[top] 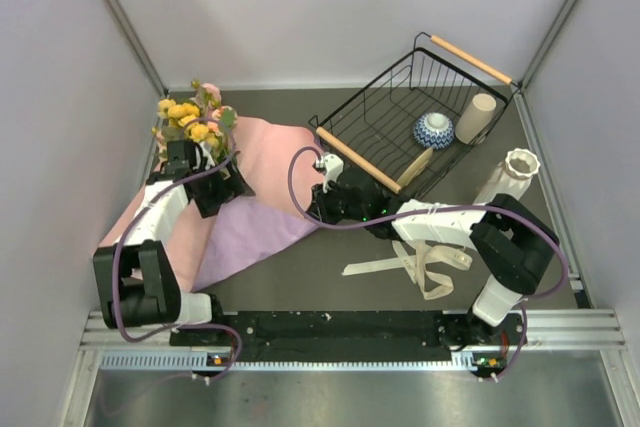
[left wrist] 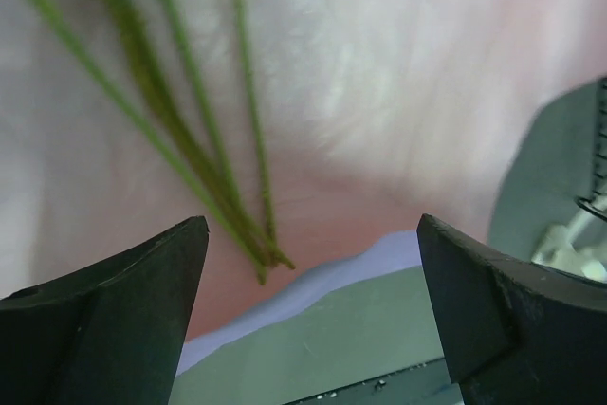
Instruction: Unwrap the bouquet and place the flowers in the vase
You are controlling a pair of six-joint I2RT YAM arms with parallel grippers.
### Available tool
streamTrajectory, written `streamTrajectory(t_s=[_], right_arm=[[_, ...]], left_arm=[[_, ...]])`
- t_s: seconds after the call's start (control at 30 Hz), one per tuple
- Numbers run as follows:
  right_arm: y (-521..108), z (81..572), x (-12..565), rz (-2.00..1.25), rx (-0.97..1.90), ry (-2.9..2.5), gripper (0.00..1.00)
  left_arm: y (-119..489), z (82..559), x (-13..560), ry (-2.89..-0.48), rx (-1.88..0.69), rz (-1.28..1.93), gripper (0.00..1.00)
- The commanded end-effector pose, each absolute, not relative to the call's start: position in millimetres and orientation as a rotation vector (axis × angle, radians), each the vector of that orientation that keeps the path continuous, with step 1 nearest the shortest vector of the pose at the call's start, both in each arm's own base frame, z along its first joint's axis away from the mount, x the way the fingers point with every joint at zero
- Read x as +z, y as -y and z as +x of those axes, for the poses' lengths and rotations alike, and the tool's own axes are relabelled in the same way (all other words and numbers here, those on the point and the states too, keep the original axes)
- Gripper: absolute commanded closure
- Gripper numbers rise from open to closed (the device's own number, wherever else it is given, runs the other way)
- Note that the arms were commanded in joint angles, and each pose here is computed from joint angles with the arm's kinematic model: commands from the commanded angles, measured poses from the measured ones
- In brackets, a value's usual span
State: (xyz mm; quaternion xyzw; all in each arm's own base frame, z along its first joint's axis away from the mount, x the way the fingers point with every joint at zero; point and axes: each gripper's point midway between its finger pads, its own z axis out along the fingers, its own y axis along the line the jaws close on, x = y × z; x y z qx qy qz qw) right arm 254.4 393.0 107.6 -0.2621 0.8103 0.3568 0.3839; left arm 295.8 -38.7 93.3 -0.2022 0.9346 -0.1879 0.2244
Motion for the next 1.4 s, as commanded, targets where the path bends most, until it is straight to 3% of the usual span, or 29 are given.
streamTrajectory(t_s=[0.0, 0.13, 0.5, 0.63, 0.67, 0.77, 0.87, 0.9, 1.03, 1.13, 1.27, 1.37], right_arm=[[-401, 260, 138, -0.656, 0.937, -1.986, 0.80], [-398, 262, 140, -0.658, 0.916, -1.981, 0.80], [-398, 263, 142, -0.661, 0.971, -1.998, 0.76], [-404, 257, 146, -0.708, 1.014, -1.993, 0.61], [-407, 256, 149, -0.719, 1.030, -1.997, 0.53], [-424, 246, 144, -0.792, 1.120, -2.051, 0.46], [-438, 234, 135, -0.837, 1.179, -2.106, 0.46], [-441, 231, 130, -0.843, 1.176, -2.122, 0.46], [-457, 209, 120, -0.906, 1.207, -2.152, 0.50], [-459, 188, 112, -0.949, 1.233, -2.165, 0.57], [-447, 163, 99, -1.036, 1.227, -2.151, 0.61], [-433, 146, 84, -1.116, 1.219, -2.159, 0.63]], left_arm=[[90, 321, 133, -2.424, -0.970, -0.281, 0.05], [117, 286, 138, -2.370, -1.224, -0.223, 0.07], [145, 190, 141, -2.311, -1.516, -0.401, 0.01], [149, 177, 158, -2.296, -1.539, -0.337, 0.01], [149, 174, 168, -2.270, -1.528, -0.272, 0.01], [152, 160, 173, -2.283, -1.555, -0.253, 0.01], [141, 151, 150, -2.412, -1.391, -0.325, 0.02], [126, 156, 136, -2.466, -1.203, -0.373, 0.02], [84, 181, 175, -2.358, -0.769, -0.294, 0.03], [39, 202, 205, -2.230, -0.457, -0.483, 0.03], [40, 236, 233, -2.057, -0.520, -0.502, 0.07], [46, 259, 216, -2.125, -0.589, -0.554, 0.09]])
